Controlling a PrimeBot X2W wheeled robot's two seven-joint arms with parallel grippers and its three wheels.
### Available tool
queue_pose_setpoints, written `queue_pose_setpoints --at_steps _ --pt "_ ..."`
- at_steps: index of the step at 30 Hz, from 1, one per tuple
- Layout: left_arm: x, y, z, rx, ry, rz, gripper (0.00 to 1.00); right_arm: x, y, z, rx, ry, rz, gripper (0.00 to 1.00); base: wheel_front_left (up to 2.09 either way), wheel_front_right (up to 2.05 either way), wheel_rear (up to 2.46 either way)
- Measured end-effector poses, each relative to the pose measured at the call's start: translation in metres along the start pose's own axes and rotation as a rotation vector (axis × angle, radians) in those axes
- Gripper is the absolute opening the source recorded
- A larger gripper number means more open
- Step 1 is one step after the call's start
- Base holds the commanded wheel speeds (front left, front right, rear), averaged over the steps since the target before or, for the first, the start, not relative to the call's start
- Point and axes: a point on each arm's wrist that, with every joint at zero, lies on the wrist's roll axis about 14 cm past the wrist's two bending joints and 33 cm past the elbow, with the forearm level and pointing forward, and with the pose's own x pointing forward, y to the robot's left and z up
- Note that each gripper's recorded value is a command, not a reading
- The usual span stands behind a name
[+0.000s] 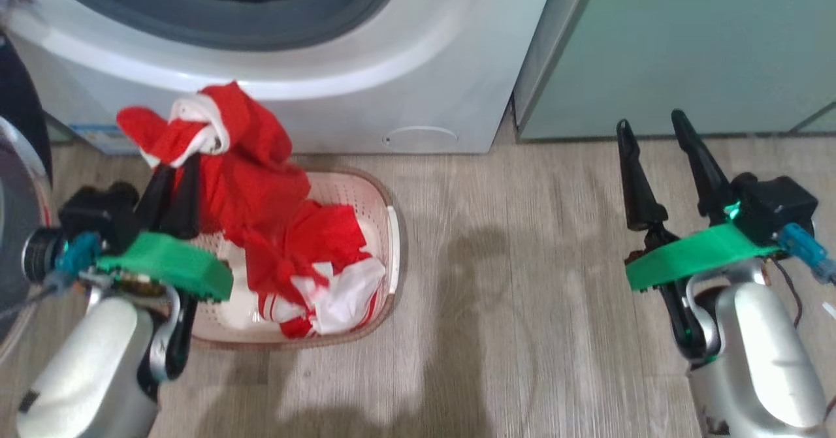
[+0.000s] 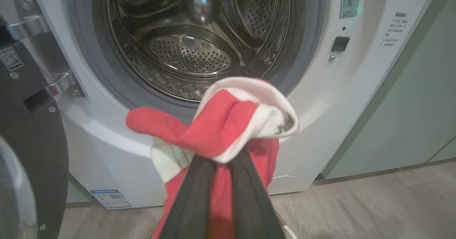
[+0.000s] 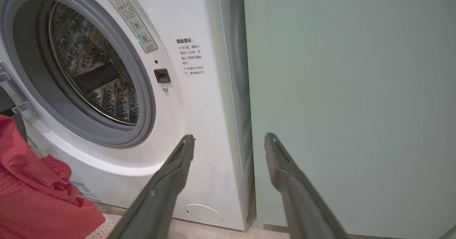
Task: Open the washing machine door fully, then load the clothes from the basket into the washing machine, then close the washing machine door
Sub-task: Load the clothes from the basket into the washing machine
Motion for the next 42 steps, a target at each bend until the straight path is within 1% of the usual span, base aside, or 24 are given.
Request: queue_pose_setpoints --at_steps 5,10,22,36,42 --pt "-0.025 -0.006 0.016 -0.008 -0.030 0.009 0.00 -0.016 -0.001 0.010 -0.002 -0.009 -0.011 1.00 0.00 0.00 0.00" --pt "-0.047 -0.009 0.027 -0.008 -0.044 0.027 0.00 -0.036 -0.003 0.011 -0.002 0.008 -0.024 1.00 0.00 0.00 0.00" --pt "-0.084 -0.006 0.034 -0.002 -0.044 0.066 0.00 -0.066 -0.002 0.023 0.001 -0.003 -0.033 1.00 0.00 0.00 0.00" --pt "-0.087 0.015 0.036 -0.004 -0.065 0.136 0.00 -0.073 0.000 0.024 0.011 0.003 -0.032 1.00 0.00 0.00 0.00" --pt "-0.087 0.016 0.031 -0.012 -0.053 0.141 0.00 -0.072 0.001 0.021 0.012 0.011 -0.029 1.00 0.00 0.00 0.00"
